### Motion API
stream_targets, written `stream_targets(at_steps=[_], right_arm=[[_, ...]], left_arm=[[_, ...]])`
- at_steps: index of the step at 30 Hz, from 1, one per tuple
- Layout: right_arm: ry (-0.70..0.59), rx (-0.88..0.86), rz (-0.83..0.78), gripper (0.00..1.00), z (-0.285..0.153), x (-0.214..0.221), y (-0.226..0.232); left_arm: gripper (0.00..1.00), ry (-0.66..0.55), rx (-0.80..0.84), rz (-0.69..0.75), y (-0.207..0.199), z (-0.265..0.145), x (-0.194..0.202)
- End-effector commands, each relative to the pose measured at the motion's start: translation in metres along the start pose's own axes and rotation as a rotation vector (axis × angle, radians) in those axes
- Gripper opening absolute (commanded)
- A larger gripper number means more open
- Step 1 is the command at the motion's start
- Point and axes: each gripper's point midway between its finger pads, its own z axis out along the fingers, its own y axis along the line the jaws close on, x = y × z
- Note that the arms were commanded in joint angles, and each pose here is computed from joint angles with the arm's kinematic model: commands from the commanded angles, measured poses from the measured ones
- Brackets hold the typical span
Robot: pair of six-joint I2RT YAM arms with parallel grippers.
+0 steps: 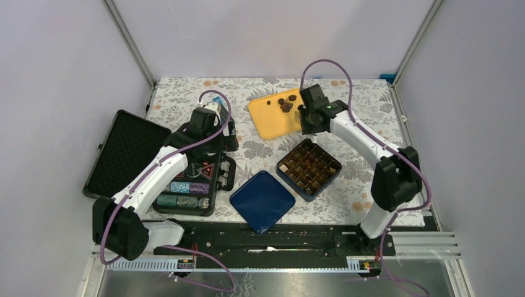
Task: Pack the chocolate
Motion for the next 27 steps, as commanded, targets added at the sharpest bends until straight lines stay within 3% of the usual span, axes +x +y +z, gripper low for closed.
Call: stream_targets(at_steps=[1,18,27], right_arm=[[-0.125,0.021,-0.045,0.35,0.004,-0.037,0.013],[-0.087,0.031,-0.077,0.49,0.049,-0.043,0.032],[-0.083,0.026,-0.073,0.48,0.059,-0.047,0.037]], left_arm=[[0.99,-0.076,-0.015,0.017,-0.002,-0.008,-0.026],[0.99,-0.081,-0.038,0.007,0.004,-0.01,-0.021],[0.99,-0.078,-0.045,0.008,0.006,-0.01,-0.019]])
